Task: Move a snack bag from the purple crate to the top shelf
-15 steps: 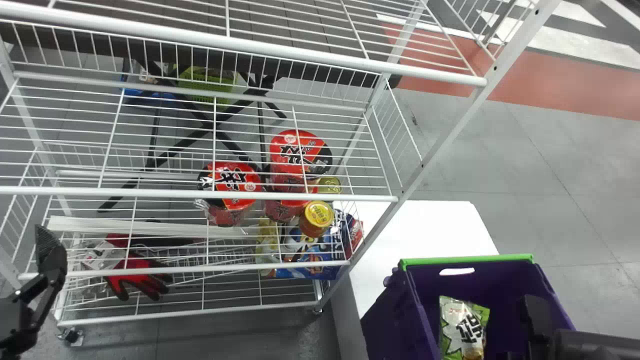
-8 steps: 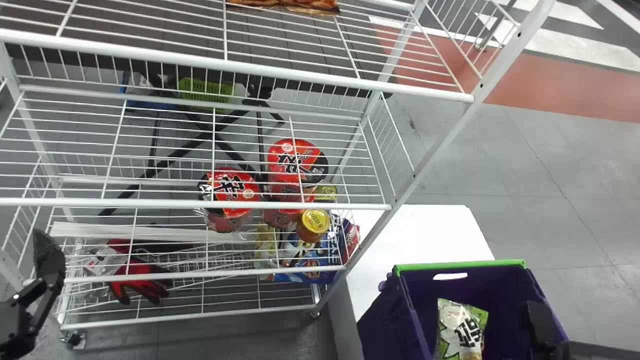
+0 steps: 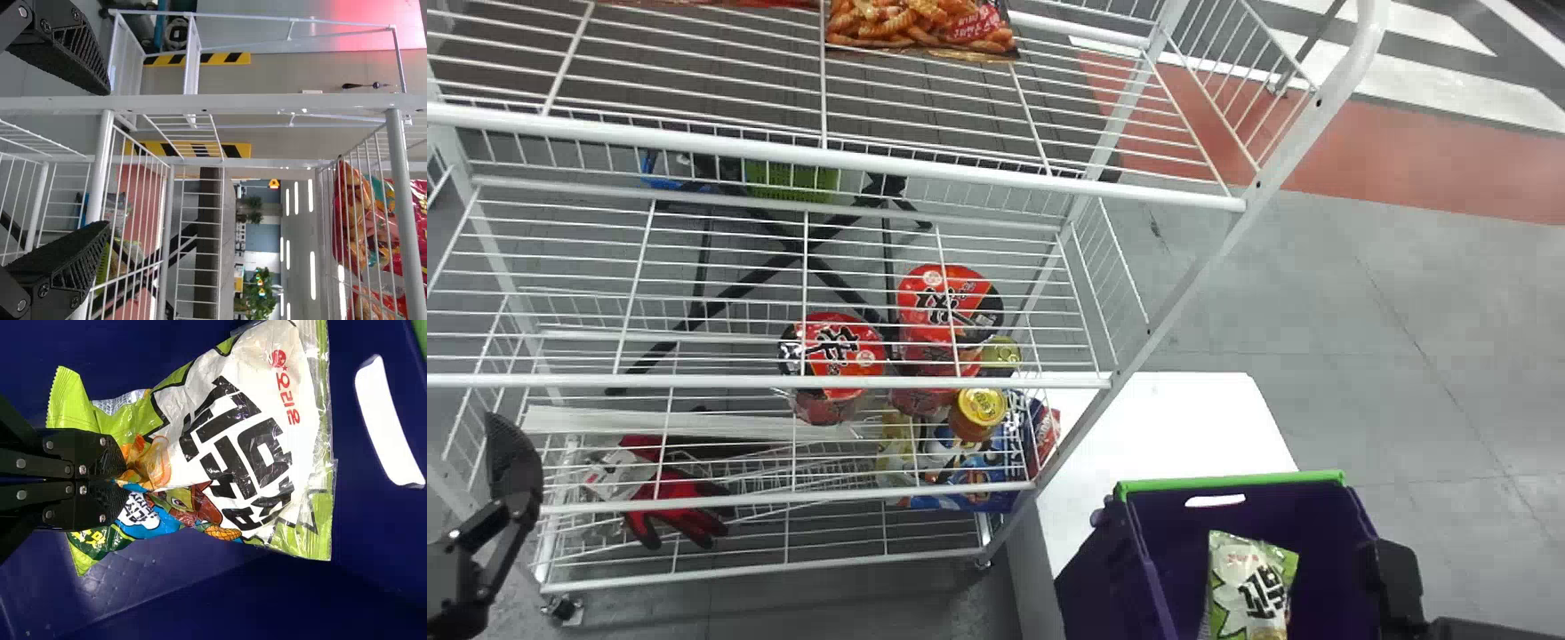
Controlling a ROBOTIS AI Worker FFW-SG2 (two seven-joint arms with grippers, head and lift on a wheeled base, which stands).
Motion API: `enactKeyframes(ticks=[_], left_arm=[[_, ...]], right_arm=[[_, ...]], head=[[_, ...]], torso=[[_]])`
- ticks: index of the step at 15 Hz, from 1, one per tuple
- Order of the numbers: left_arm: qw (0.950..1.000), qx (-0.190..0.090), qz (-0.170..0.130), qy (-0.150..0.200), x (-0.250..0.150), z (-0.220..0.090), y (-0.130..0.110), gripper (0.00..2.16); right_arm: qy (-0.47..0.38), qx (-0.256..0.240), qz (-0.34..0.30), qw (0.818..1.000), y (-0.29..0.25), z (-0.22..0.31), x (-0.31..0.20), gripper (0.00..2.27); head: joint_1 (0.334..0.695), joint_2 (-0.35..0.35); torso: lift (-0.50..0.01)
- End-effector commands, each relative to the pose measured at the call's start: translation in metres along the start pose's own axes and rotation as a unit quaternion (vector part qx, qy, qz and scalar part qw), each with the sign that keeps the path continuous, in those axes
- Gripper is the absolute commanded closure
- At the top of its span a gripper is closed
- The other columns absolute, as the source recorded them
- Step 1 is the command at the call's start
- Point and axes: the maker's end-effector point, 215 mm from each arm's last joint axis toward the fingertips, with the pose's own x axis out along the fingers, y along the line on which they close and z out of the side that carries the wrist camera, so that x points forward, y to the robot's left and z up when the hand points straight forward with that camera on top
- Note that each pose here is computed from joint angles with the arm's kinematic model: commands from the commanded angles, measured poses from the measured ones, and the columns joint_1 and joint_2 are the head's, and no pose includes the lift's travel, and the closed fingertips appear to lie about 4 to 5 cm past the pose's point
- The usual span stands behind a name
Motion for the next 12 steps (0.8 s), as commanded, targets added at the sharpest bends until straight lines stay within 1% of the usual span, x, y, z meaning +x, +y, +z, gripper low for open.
enactKeyframes(ticks=[1, 12], left_arm=[[1.0, 0.003, 0.001, 0.0, -0.0009, -0.0004, 0.0011, 0.12], [1.0, 0.007, -0.004, -0.002, -0.0064, 0.002, -0.0013, 0.12]], right_arm=[[-0.001, -0.001, 0.0, 1.0, 0.0008, -0.0007, -0.0006, 1.9], [-0.001, 0.002, 0.002, 1.0, -0.0017, -0.0049, -0.0058, 1.9]], head=[[0.695, -0.35], [0.695, -0.35]], torso=[[-0.268], [-0.224]])
